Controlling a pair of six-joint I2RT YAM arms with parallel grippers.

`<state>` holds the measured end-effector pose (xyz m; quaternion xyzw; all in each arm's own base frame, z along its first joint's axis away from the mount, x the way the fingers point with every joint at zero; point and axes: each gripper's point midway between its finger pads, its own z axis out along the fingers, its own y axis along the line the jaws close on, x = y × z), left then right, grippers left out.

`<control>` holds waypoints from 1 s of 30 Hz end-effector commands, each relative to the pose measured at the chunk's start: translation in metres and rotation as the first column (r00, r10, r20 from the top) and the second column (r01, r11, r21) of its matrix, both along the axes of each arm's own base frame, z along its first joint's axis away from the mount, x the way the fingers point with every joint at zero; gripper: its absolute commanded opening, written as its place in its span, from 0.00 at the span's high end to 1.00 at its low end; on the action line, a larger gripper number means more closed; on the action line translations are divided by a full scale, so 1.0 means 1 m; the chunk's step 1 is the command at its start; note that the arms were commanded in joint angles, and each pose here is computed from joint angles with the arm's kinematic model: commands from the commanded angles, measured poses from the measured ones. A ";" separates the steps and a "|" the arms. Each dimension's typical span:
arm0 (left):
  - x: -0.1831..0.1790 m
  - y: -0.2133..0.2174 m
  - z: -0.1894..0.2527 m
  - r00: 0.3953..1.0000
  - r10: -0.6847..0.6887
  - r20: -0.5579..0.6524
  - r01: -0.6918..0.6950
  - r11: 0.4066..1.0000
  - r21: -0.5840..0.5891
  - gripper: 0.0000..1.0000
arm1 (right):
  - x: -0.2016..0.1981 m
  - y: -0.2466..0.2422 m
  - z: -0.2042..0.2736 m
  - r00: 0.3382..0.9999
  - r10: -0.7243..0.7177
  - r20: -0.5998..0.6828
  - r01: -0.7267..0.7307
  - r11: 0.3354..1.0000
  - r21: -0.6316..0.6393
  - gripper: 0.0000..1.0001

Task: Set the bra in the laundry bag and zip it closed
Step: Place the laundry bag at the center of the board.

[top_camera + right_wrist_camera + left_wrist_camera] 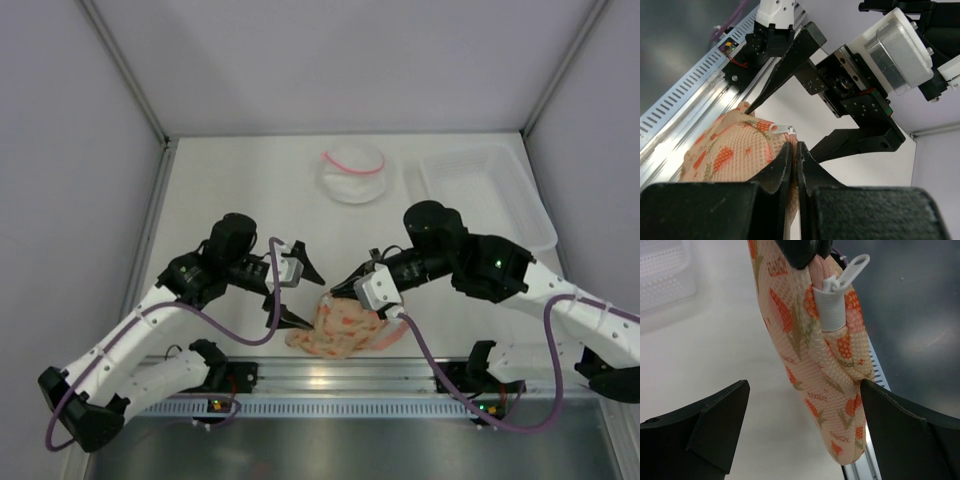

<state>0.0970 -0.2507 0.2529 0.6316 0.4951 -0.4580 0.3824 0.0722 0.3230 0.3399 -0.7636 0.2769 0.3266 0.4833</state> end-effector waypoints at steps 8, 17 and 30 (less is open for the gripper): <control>-0.013 0.006 0.007 0.999 0.022 -0.036 -0.022 1.000 0.011 0.01 | 0.000 0.010 0.007 0.981 0.098 0.169 -0.104 0.994 0.031 1.00; 0.005 0.000 0.010 0.984 0.123 -0.128 -0.112 0.989 0.092 0.15 | 0.004 0.019 0.012 0.981 0.094 0.171 -0.105 0.993 0.055 1.00; 0.157 0.056 -0.016 0.815 0.567 0.116 -0.579 0.795 0.183 1.00 | 0.059 0.013 0.025 0.949 -0.244 -0.198 0.278 0.945 0.170 0.42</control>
